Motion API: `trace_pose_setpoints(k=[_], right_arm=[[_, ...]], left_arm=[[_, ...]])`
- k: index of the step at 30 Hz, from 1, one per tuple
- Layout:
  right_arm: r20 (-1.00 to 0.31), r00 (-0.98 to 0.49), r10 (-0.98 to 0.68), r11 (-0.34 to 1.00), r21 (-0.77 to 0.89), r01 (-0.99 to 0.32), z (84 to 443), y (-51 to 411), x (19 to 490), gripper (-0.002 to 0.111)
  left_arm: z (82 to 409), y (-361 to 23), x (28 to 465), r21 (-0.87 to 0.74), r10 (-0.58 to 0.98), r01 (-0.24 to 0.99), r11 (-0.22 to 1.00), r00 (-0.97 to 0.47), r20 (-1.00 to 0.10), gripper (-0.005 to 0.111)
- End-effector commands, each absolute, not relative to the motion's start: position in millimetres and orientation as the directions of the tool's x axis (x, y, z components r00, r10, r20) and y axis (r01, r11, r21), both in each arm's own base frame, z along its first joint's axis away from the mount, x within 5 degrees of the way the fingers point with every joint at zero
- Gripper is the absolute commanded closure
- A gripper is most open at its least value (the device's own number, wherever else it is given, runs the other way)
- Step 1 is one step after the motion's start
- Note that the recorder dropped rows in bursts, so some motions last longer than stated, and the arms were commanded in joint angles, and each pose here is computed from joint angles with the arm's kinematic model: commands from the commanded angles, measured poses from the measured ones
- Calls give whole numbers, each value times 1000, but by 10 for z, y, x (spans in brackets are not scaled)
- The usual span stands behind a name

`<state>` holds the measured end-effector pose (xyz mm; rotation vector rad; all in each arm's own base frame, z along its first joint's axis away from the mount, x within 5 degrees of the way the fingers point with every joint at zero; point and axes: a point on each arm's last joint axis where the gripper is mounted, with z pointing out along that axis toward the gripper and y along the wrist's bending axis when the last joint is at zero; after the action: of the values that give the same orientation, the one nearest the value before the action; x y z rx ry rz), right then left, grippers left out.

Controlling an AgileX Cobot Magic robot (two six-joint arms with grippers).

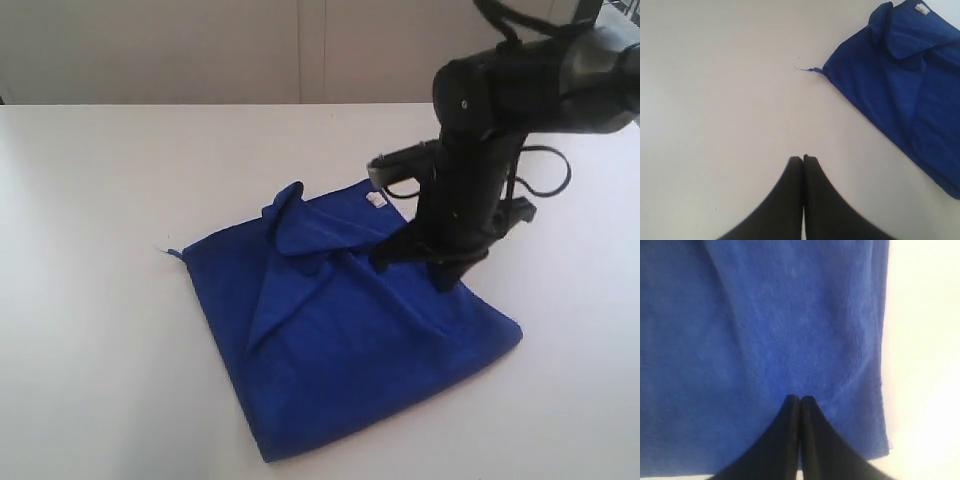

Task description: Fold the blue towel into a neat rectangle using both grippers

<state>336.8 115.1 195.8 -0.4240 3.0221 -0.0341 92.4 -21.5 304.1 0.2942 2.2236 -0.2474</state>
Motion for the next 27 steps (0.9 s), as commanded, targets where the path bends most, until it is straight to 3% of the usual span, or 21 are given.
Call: trace_pose_setpoints(k=[1, 6, 12, 27], right_arm=[[-273, -893, -358, 924, 33, -381, 2203, 1469, 3361, 108], [-358, -826, -434, 855, 123, -503, 2159, 1983, 3311, 108], [-335, -789, -515, 804, 130, -580, 1821, 2493, 3373, 108], [-333, -819, -468, 833, 145, -534, 1226, 2835, 3724, 108]], left_arm=[[3027, -227, 905, -88, 120, 300, 950, -612, -782, 107], [3027, -227, 905, -88, 120, 300, 950, -612, -782, 107], [3027, -227, 905, -88, 120, 300, 950, -612, -782, 107], [3027, -227, 905, -88, 120, 300, 950, -612, -782, 107]])
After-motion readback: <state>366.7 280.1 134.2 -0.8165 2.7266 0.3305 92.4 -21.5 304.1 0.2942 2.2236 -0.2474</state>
